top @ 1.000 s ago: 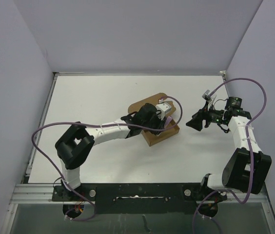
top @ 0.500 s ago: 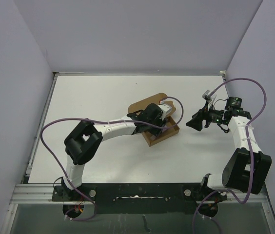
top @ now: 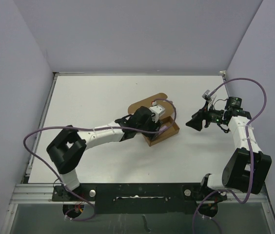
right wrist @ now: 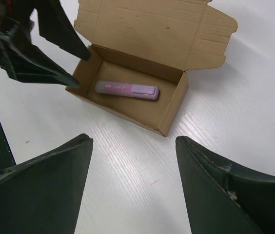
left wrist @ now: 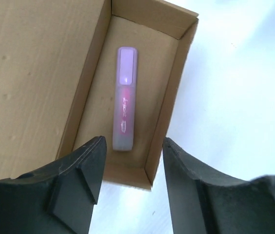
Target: Fold the paper box
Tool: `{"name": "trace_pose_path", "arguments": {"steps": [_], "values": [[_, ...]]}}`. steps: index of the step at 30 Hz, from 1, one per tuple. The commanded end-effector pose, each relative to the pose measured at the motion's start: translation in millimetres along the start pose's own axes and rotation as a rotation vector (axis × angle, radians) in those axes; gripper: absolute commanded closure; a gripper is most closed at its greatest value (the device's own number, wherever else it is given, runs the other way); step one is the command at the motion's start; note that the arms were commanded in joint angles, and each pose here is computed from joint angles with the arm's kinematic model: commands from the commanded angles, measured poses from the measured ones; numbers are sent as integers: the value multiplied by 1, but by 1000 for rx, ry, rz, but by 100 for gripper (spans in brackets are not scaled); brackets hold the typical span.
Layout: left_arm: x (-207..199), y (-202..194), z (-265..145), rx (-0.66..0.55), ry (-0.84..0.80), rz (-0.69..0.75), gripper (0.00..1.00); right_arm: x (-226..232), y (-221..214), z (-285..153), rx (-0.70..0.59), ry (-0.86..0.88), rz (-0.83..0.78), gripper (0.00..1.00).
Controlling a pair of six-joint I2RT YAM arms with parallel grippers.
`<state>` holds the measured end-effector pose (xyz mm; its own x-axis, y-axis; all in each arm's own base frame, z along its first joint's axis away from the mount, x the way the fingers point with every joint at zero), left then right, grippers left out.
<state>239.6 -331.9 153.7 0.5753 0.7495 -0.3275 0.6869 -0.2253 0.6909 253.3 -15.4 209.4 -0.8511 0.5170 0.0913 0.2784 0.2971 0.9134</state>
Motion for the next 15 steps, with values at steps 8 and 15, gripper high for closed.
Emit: {"name": "trace_pose_path", "arguments": {"steps": [8,15], "values": [[21,-1,-81,-376,-110,-32,17,7,19,-3,-81,19,-88,30],[70,-21,-109,-377,-127,-235,11,16,33,-10,-114,22,-153,30]]}}
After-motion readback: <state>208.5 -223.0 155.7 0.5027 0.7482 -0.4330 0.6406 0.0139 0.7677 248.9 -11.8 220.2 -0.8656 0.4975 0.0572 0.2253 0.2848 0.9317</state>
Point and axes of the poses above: each gripper's point midway between its finger pads, its own z axis out along the fingers, its own x axis along the line the jaws close on, y = z × x, the point moved 10 cm from there along -z, back along the fingers, and after that the axes turned 13 degrees about -z, right-handed, at the moved point
